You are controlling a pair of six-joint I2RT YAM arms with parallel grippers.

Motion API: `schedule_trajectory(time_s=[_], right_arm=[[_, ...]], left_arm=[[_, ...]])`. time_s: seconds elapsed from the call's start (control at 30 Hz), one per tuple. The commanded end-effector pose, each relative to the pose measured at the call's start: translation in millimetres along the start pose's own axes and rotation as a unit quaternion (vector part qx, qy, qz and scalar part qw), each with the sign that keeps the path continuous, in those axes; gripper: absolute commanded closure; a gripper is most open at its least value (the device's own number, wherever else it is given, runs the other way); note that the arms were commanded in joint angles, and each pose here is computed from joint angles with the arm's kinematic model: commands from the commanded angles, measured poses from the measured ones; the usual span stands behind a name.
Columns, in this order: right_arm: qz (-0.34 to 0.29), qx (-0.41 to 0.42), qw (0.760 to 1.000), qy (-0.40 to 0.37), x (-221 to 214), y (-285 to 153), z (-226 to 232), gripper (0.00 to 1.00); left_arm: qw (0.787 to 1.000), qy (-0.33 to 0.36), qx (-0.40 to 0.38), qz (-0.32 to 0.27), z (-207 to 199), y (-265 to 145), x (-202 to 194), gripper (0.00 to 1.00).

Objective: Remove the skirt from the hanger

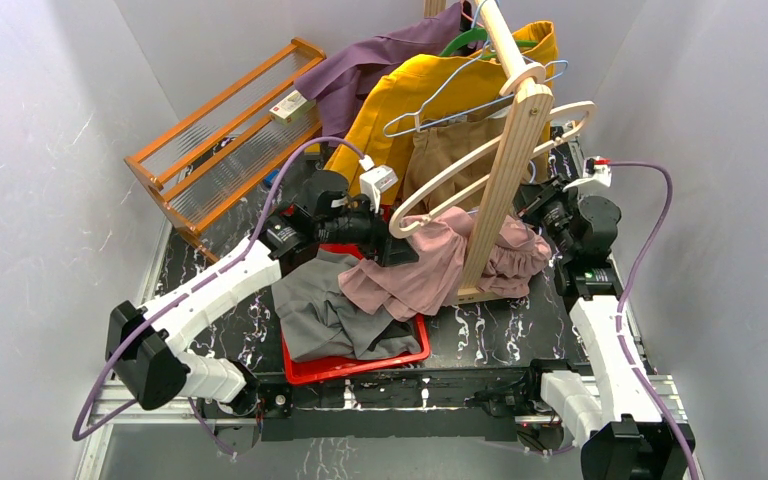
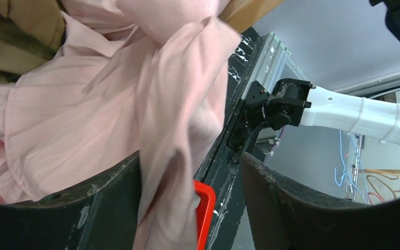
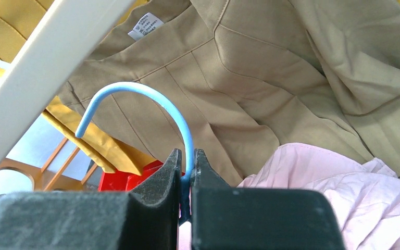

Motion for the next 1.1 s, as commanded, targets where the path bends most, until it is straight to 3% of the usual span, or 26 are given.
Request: schedule_trajectory(time_s=[0.0, 0.13, 0.3, 0.43, 0.57, 0.87, 1.07], right_arm=[[-0.027, 0.019, 0.999, -0.006, 22.4, -5.4, 25.5, 1.0], [-0.025, 0.022, 0.999, -0.004, 21.3, -7.4, 26.8, 1.0], [-0.038, 0.006, 0.999, -0.004, 25.5, -11.3, 25.0, 1.0], [-0.059, -0.011, 0.998, -0.004, 32.0, -12.7, 22.2, 1.0], [-0.068, -0.016, 0.998, -0.005, 40.2, -11.5, 27.4, 1.0], [-0.113, -0.056, 0.991, 0.034, 52.1, -12.4, 19.2, 1.0], [-0.163, -0.122, 0.979, 0.03, 64.0, -22.1, 1.0, 1.0]], left_arm=[[1.0, -0.003, 0.028, 0.009, -0.1, -11.6, -8.1, 0.4], [0.999, 0.006, 0.047, 0.006, 2.9, -15.7, -5.9, 0.5], [0.996, 0.001, 0.094, 0.005, 11.6, -22.9, -7.3, 0.72], [0.992, 0.003, 0.127, -0.004, 16.9, -32.1, -12.8, 0.77], [0.986, -0.006, 0.166, -0.005, 23.5, -41.4, -20.9, 1.0], [0.955, -0.046, 0.29, -0.042, 44.9, -71.7, -36.8, 1.0], [0.908, -0.093, 0.397, -0.09, 61.6, -105.6, -51.6, 1.0]])
Point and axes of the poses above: each gripper's point midway between its finger pads, its own y axis out along the fingers, its own z axis along the line the jaws close on, x = y × z, the point moved 4 cm from there along -y, back along the fingers, and after that the axes turned 12 degrees about y, right-handed, at the moved point
